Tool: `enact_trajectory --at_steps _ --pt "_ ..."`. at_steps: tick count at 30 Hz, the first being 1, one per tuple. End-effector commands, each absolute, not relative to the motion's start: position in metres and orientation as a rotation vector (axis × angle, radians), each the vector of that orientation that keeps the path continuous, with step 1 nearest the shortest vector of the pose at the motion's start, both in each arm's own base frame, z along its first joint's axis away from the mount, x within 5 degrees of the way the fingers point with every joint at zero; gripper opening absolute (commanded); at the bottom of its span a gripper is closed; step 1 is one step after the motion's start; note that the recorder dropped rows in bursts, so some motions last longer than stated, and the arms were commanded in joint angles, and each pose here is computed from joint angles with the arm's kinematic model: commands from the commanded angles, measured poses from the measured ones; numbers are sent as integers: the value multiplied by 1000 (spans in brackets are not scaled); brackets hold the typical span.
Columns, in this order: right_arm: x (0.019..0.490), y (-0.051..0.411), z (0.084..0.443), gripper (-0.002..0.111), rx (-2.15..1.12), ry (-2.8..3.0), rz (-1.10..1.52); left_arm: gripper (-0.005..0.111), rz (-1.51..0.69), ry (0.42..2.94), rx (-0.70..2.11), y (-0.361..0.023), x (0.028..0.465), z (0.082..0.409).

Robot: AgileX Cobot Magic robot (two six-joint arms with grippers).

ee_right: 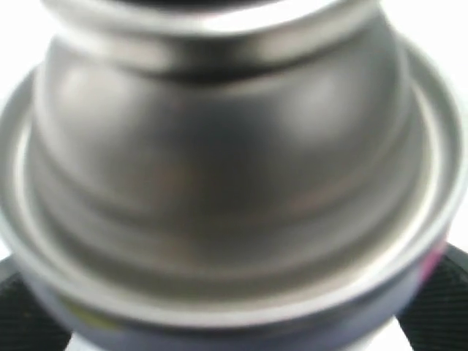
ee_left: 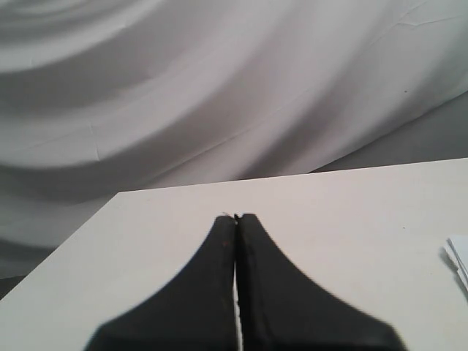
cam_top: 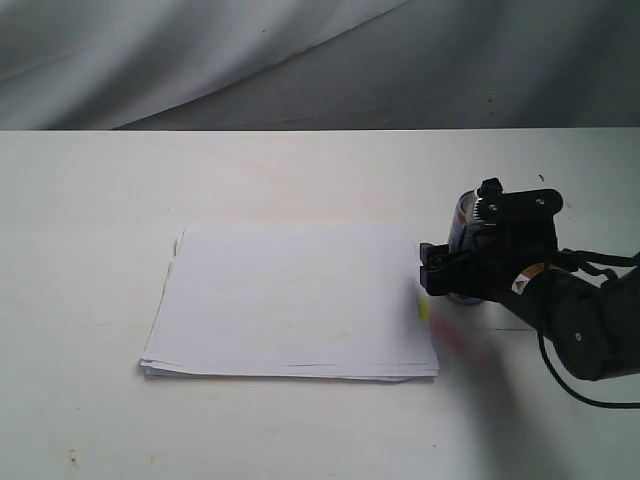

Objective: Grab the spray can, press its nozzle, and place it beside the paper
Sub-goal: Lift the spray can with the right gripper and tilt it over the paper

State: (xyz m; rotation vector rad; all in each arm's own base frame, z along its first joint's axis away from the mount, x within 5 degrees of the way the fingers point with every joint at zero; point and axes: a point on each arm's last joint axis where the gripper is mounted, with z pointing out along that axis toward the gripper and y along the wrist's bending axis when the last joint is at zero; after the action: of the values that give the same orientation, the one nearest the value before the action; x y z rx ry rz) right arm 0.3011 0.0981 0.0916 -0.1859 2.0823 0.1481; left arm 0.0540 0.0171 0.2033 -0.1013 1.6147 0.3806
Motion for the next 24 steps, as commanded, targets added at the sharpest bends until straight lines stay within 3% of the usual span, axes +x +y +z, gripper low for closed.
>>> enact_trajectory --at_steps 1,7,13,16,24 --pt "303 96 93 80 -211 2064 113 0 376 1601 -108 17 54 203" --pt "303 95 92 66 -221 2067 90 0 376 1601 -108 17 54 203" --pt "302 95 90 26 -213 2091 87 0 376 1601 -108 17 54 203" --pt "302 95 90 14 -214 2101 87 0 376 1601 -108 17 54 203" --pt "300 94 109 0 -182 2113 105 0 376 1601 -108 17 54 203"
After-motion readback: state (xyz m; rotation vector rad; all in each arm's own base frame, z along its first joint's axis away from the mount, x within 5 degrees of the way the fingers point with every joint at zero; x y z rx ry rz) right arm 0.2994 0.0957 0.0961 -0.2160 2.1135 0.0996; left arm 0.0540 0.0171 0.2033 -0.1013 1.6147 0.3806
